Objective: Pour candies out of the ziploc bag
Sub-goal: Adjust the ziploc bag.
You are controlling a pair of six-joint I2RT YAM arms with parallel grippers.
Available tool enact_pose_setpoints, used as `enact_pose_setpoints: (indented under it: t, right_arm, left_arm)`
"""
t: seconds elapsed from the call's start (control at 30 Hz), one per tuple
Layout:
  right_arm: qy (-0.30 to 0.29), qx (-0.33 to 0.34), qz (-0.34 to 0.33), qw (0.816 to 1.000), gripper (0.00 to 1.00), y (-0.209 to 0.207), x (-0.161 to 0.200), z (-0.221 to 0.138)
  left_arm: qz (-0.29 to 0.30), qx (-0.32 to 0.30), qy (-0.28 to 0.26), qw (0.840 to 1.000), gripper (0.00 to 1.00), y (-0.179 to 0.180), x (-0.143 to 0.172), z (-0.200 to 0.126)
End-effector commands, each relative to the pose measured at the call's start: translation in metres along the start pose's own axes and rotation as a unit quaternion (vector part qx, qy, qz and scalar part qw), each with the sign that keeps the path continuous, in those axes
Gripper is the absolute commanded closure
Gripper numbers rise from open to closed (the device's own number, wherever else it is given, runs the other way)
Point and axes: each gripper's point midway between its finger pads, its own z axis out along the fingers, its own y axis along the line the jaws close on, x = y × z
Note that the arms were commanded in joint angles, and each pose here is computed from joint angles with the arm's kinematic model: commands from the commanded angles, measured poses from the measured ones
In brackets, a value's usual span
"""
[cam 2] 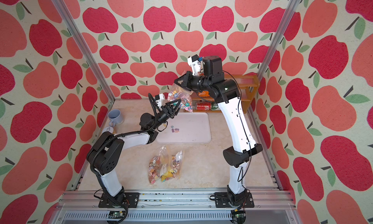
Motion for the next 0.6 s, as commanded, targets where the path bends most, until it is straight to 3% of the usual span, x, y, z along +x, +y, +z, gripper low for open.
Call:
enact_pose_setpoints:
  t: [0.0,0.1,0.3,0.57]
  right_arm:
    - [-0.038,-0.027,-0.022,0.999,1.0,0.021,-0.016,-0.017]
    - [-0.035,-0.024,-0.022,0.999,1.0,0.016,-0.014,-0.013]
    - [-0.009,-0.002,-0.03,0.999,1.0,-0.004,-0.005,-0.002]
    - [0.055,0.054,-0.022,0.997,1.0,-0.068,0.026,0.025]
  left_arm:
    - [0.027,0.037,-0.008,0.999,0.61,-0.033,-0.002,-0.003]
    - [0.016,0.025,-0.013,0.999,0.66,-0.026,-0.004,-0.009]
    - [-0.028,-0.013,-0.016,0.999,0.66,0.006,-0.011,-0.027]
    - [-0.094,-0.093,0.01,0.991,0.71,0.062,-0.026,-0.052]
